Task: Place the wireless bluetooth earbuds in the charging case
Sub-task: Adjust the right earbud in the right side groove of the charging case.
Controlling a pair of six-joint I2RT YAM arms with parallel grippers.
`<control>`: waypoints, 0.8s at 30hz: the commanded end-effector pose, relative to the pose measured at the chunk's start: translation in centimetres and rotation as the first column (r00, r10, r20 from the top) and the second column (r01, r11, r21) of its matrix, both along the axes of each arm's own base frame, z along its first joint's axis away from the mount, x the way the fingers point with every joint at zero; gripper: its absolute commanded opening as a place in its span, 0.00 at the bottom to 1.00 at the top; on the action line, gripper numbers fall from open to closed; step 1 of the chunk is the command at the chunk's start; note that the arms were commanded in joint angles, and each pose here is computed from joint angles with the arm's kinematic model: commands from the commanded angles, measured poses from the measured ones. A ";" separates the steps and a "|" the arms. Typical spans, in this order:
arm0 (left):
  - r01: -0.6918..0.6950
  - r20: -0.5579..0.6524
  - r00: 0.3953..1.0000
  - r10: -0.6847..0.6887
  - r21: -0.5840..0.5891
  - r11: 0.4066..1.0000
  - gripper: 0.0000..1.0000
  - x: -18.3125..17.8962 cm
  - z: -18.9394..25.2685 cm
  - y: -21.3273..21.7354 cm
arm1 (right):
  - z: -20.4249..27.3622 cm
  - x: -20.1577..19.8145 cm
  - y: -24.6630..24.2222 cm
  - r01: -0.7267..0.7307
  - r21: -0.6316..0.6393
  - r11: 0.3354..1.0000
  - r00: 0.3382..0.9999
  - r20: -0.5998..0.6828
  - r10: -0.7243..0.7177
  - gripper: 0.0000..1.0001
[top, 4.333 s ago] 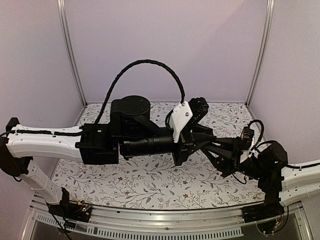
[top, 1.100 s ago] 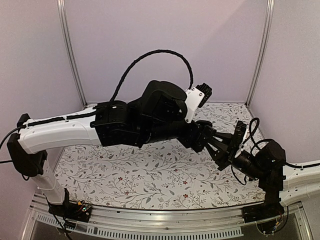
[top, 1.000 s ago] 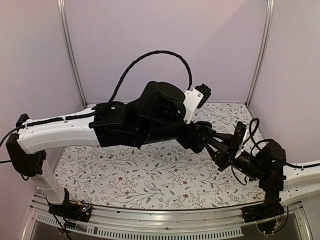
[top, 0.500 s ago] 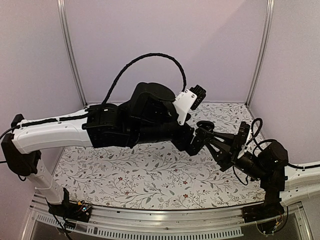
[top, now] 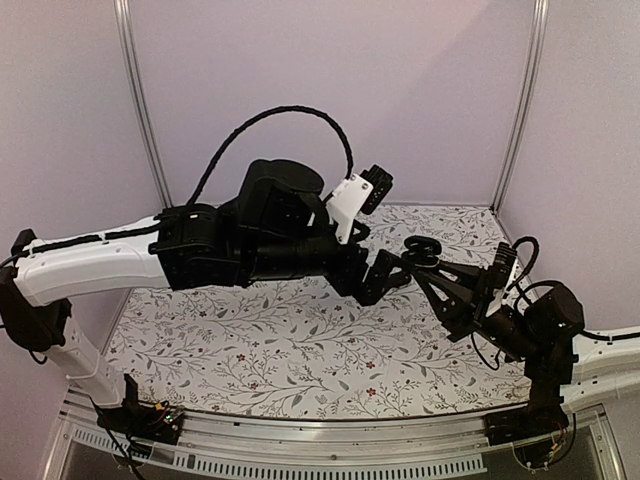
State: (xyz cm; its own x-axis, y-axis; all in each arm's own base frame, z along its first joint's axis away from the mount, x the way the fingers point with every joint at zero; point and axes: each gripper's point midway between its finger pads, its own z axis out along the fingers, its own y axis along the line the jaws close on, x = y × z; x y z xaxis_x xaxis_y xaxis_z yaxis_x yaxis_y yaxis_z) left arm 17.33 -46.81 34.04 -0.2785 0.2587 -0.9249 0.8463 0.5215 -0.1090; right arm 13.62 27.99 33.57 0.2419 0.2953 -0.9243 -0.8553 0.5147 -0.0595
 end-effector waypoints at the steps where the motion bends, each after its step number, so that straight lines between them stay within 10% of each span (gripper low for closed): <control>1: 0.060 0.023 0.998 -0.059 -0.049 0.997 1.00 -0.4 1.2 0.6 | 1.2 -1.0 -0.4 -0.043 0.053 0.998 0.999 0.032 0.041 0.00; 24: 0.188 0.059 0.982 -0.182 -0.129 0.974 1.00 -2.2 3.5 -0.9 | 0.2 -1.4 1.3 -0.093 0.002 0.996 0.995 0.027 0.093 0.00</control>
State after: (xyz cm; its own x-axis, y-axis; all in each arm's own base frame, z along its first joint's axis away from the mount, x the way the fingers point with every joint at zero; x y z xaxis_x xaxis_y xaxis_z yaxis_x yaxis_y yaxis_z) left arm 14.72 -47.18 36.42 -0.2135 0.2006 -0.9561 0.9267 0.3514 -0.1332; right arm 12.86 29.14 32.71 0.2370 0.2827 -0.9295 -0.8843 0.4590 -0.0859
